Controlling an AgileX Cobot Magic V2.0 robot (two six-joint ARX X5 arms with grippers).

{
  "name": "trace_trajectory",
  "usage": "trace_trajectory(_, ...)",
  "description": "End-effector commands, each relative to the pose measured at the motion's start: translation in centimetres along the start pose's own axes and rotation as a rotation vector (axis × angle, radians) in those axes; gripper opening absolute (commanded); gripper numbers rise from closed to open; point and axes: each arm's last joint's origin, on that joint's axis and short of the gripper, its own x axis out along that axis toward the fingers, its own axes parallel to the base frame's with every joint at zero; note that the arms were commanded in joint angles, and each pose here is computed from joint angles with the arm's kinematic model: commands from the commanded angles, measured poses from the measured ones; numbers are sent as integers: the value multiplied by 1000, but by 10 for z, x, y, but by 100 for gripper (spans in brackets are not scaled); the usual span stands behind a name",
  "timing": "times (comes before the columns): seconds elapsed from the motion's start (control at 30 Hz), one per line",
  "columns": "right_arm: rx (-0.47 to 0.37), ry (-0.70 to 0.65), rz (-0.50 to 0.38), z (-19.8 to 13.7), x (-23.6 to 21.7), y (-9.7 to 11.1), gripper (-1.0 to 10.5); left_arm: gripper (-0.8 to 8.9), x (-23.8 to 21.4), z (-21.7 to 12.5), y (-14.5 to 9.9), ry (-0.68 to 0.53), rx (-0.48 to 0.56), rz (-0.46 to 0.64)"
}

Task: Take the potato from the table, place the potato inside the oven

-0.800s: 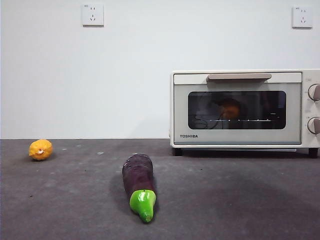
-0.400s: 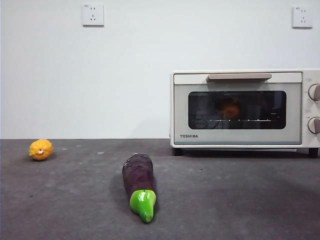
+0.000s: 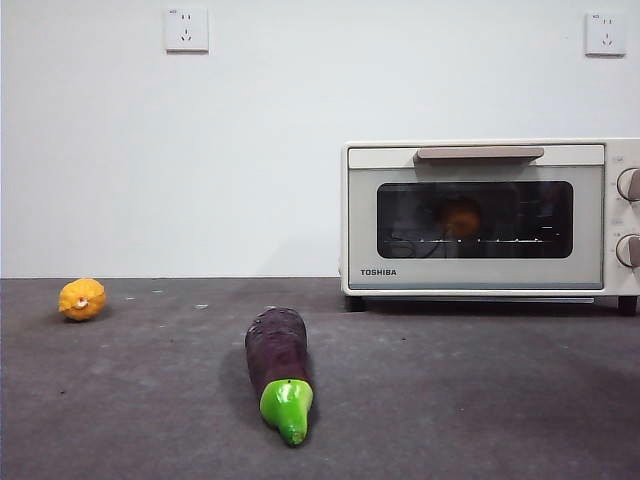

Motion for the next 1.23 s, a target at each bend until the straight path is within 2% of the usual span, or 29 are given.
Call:
trace_trajectory(0.03,14,-11,-33,-2,-1,-1,1,-3,1,-3,0,3,-6,6)
trace_trajectory(0.13,14,-5,-68,-3,-1,-2,1,-3,1,-3,0,3,-6,6)
trace_trajectory(1.23,40,14,-62,-4,-1,-1,1,-3,2,-3,0,14,-6,5)
